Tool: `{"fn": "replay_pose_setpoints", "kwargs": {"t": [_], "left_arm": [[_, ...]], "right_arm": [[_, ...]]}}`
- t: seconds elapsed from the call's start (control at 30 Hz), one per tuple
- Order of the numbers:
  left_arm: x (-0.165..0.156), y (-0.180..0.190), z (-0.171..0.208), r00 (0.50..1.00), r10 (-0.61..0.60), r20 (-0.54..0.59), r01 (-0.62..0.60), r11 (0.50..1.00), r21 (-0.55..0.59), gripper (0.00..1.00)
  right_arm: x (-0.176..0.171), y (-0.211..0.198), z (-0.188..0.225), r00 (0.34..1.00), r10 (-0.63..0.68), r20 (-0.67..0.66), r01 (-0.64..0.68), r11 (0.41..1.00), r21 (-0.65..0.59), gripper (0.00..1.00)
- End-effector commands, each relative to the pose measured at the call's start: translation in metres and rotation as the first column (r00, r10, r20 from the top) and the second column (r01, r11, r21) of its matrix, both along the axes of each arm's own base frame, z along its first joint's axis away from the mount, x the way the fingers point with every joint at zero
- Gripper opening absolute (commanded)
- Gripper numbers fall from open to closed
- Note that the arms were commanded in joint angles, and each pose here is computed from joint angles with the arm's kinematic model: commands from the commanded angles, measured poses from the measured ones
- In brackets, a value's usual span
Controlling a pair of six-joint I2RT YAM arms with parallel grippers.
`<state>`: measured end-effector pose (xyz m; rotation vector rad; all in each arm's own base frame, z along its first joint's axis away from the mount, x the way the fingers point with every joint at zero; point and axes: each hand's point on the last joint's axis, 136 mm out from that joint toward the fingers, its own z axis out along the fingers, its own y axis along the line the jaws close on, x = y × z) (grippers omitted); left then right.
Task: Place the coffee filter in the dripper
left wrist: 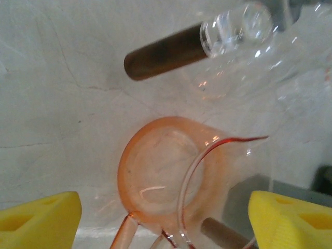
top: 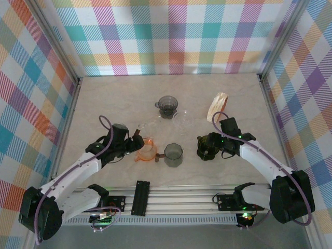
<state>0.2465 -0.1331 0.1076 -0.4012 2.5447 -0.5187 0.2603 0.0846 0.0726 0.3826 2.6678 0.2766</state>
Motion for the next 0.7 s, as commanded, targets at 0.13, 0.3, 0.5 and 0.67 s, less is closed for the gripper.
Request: {"fn": "replay_pose_setpoints", "kwargs": {"t": [0.13, 0.3, 0.5, 0.67], "left_arm": [[-0.004, 0.019, -0.009, 0.998, 0.010, -0.060, 0.002, 0.980, 0.201, 0.74], [-0.005, 0.033, -0.010, 0.996, 0.049, -0.073, -0.026, 0.958, 0.285, 0.66], [-0.004, 0.045, -0.004, 0.995, 0.082, -0.063, -0.056, 0.938, 0.342, 0.64], [-0.003, 0.059, 0.009, 0.994, 0.109, -0.018, -0.093, 0.914, 0.396, 0.62]], "right_arm": [[-0.005, -0.005, 0.006, 1.000, -0.015, 0.002, 0.015, 1.000, -0.027, 0.89], [-0.003, -0.007, 0.011, 1.000, -0.025, 0.015, 0.026, 0.999, -0.033, 0.89], [-0.002, -0.011, 0.013, 0.999, -0.038, 0.020, 0.039, 0.998, -0.055, 0.89], [-0.003, -0.015, 0.014, 0.999, -0.050, 0.021, 0.051, 0.996, -0.068, 0.90]]}}
